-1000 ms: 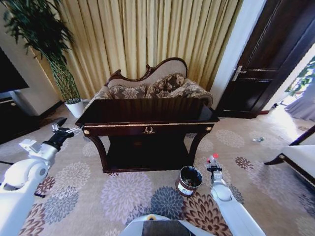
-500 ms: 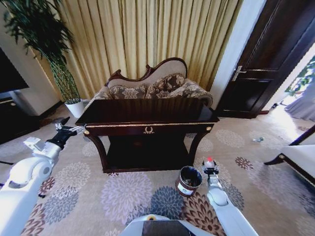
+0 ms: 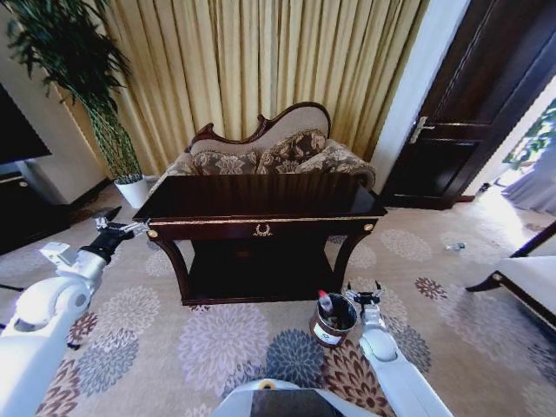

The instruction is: Move to the front of the table and place the trash on the table into the trash bin.

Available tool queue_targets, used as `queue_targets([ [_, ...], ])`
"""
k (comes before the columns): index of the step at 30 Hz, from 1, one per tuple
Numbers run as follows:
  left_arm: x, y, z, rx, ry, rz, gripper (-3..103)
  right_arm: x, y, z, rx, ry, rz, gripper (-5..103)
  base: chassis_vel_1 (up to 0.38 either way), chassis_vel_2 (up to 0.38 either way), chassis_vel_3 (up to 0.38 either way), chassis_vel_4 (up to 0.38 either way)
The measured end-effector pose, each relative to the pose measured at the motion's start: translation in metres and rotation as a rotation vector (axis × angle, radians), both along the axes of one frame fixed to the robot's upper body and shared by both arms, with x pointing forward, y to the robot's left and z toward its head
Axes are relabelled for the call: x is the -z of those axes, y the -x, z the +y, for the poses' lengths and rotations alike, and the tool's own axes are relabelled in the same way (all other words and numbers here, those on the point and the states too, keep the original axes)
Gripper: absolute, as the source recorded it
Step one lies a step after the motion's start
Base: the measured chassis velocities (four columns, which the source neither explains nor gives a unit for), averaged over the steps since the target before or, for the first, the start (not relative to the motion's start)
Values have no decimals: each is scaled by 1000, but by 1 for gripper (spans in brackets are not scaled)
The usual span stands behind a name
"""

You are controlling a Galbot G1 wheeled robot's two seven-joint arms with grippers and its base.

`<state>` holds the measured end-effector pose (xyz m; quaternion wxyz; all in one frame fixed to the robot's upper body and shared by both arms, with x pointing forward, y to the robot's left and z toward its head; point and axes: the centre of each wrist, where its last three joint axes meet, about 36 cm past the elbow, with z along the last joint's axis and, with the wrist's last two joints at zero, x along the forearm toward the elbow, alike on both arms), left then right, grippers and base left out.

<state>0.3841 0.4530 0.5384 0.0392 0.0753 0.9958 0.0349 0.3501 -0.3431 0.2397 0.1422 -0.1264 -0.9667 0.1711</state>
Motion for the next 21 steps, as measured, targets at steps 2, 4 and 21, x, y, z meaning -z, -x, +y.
queue_targets([
  [2, 0, 0, 0, 0, 0, -1, 100, 0, 0, 0, 0, 1, 0, 100, 0, 0, 0, 0],
  [4, -1, 0, 0, 0, 0, -3, 100, -3, -1, -1, 4, 1, -10, 100, 0, 0, 0, 0],
  [21, -2, 14, -18, -32, 106, 8, 100, -166, -8, 37, -196, -210, -216, 100, 0, 0, 0, 0],
])
